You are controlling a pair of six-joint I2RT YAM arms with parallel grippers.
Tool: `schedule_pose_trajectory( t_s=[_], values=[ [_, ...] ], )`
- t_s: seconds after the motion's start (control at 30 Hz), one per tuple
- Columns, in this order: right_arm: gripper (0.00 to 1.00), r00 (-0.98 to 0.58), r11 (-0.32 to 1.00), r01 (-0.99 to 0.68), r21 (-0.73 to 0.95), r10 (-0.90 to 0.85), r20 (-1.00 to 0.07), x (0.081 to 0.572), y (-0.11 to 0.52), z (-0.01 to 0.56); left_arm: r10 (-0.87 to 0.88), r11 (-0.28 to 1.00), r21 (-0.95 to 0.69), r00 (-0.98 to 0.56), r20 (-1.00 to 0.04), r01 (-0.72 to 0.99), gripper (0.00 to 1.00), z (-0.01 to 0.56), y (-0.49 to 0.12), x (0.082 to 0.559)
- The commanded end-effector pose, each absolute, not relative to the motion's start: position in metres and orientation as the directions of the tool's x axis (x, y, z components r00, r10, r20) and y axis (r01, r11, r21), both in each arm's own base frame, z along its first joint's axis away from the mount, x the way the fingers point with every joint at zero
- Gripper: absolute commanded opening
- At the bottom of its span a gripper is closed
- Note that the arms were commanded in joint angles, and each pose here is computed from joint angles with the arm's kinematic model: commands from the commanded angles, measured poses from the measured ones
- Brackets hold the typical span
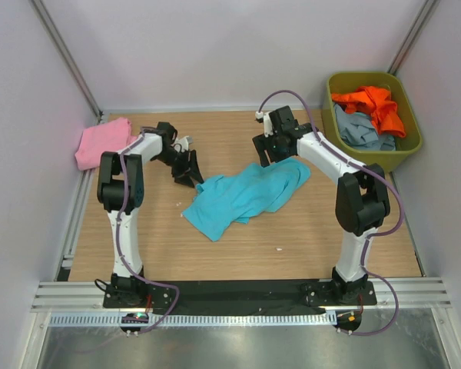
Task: Fold and stack the t-shirts
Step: Flatten the tshirt out
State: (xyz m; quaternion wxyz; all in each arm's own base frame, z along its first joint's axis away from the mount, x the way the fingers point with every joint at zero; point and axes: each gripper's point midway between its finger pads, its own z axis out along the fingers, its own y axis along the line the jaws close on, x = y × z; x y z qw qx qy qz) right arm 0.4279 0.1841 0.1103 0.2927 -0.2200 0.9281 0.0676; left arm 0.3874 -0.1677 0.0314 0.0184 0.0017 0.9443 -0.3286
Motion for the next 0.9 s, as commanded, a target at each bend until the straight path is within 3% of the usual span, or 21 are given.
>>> schedule_pose_trajectory(
  t_s=[0.0, 0.1, 0.17, 0.2, 0.23, 0.27, 0.57, 0.77, 0.83, 0.87],
  values=[
    [0.72, -0.729, 0.911, -0.412, 0.033, -0.308, -0.611, 0.445, 0.186, 0.122, 0.045, 0.764, -0.643, -0.999, -0.019, 0.046, 0.49, 0.03, -0.191, 0.375],
    [0.72, -0.734, 0.918, -0.396, 0.038, -0.291, -0.613, 0.45, 0.181, 0.123, 0.078, 0.763, -0.643, -0.997, -0.005, 0.063, 0.48, 0.027, -0.205, 0.364],
    [0.72, -0.739, 0.92, -0.39, 0.036, -0.29, -0.608, 0.448, 0.177, 0.121, 0.094, 0.761, -0.645, -0.996, 0.002, 0.071, 0.4, 0.025, -0.212, 0.359],
    [0.72, -0.739, 0.922, -0.386, 0.031, -0.289, -0.608, 0.448, 0.175, 0.12, 0.103, 0.759, -0.647, -0.995, 0.001, 0.078, 0.33, 0.025, -0.216, 0.357],
    [0.72, -0.743, 0.922, -0.385, 0.03, -0.29, -0.604, 0.445, 0.173, 0.118, 0.098, 0.763, -0.643, -0.995, 0.006, 0.071, 0.09, 0.024, -0.215, 0.357],
    [0.72, -0.751, 0.924, -0.382, 0.031, -0.291, -0.593, 0.44, 0.17, 0.114, 0.094, 0.768, -0.637, -0.996, -0.001, 0.073, 0.0, 0.025, -0.214, 0.359],
    [0.69, -0.855, 0.938, -0.325, 0.122, -0.236, -0.462, 0.4, 0.158, 0.067, 0.094, 0.8, -0.58, -0.986, -0.135, 0.155, 0.0, 0.058, -0.193, 0.382],
    [0.66, -0.875, 0.943, -0.302, 0.14, -0.216, -0.433, 0.408, 0.16, 0.046, 0.102, 0.81, -0.553, -0.975, -0.197, 0.197, 0.0, 0.076, -0.184, 0.378],
    [0.49, -0.876, 0.942, -0.303, 0.147, -0.215, -0.432, 0.418, 0.164, 0.041, 0.105, 0.813, -0.542, -0.969, -0.223, 0.213, 0.0, 0.084, -0.181, 0.378],
    [0.22, -0.871, 0.941, -0.306, 0.146, -0.215, -0.441, 0.424, 0.166, 0.041, 0.107, 0.818, -0.532, -0.966, -0.235, 0.22, 0.0, 0.087, -0.179, 0.379]
  ],
)
